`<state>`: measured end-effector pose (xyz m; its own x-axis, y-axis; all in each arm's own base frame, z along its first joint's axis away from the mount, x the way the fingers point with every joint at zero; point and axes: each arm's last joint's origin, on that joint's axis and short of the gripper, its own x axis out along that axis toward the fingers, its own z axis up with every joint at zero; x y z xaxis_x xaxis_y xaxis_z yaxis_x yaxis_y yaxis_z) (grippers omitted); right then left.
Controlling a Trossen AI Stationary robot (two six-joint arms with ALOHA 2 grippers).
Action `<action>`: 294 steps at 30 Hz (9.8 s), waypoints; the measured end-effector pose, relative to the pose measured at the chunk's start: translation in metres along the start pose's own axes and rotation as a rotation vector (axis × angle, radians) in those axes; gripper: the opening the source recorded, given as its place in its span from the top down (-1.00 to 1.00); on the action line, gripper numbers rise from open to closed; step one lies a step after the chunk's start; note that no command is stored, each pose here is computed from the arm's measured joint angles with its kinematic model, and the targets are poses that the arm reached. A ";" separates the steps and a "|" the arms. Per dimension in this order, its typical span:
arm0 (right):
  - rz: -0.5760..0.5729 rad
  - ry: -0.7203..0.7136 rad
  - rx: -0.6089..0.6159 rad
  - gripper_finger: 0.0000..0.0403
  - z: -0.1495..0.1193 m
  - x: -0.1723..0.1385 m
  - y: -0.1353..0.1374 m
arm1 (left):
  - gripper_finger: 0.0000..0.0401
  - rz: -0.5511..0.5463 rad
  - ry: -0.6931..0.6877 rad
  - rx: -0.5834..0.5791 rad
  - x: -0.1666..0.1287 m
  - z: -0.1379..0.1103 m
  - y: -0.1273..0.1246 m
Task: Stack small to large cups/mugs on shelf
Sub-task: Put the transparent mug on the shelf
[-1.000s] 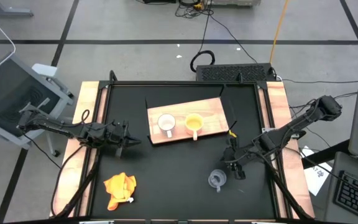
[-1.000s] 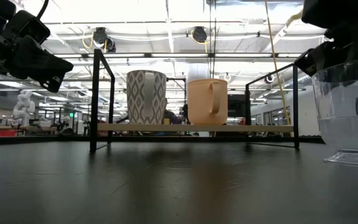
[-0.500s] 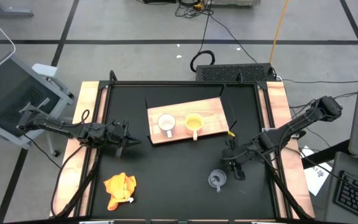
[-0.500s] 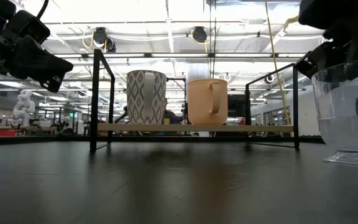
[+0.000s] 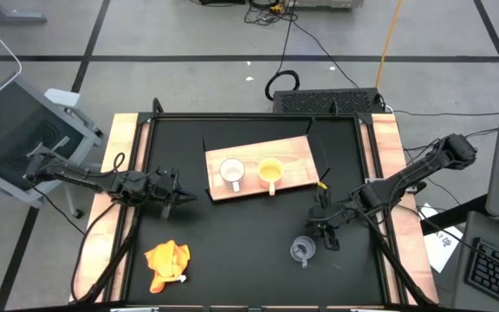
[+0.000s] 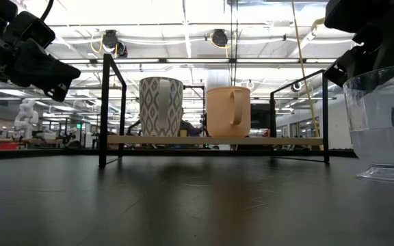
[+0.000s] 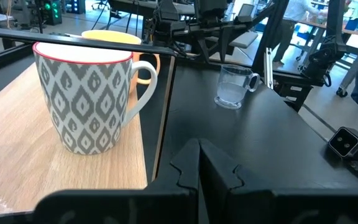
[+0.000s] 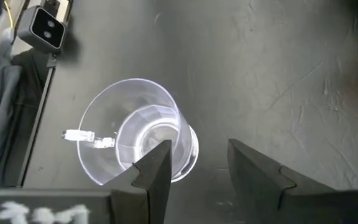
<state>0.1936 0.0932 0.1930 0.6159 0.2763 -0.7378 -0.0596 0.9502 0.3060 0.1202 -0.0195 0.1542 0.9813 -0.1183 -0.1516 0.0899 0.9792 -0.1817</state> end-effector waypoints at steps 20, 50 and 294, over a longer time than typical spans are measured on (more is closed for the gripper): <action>0.055 0.009 0.015 0.26 0.000 0.005 0.005 | 0.95 -0.003 0.017 -0.003 0.000 -0.002 0.000; 0.050 0.044 -0.040 0.44 -0.004 0.029 0.010 | 0.95 0.000 0.024 -0.011 0.000 -0.002 0.000; -0.060 -0.586 -0.203 1.00 -0.087 -0.016 -0.045 | -0.18 0.069 0.928 -0.175 0.307 0.092 -0.030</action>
<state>0.1182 0.0586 0.1390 0.9481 0.1511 -0.2798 -0.1243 0.9860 0.1112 0.4346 -0.0704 0.2024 0.4496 -0.2188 -0.8660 -0.0641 0.9591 -0.2756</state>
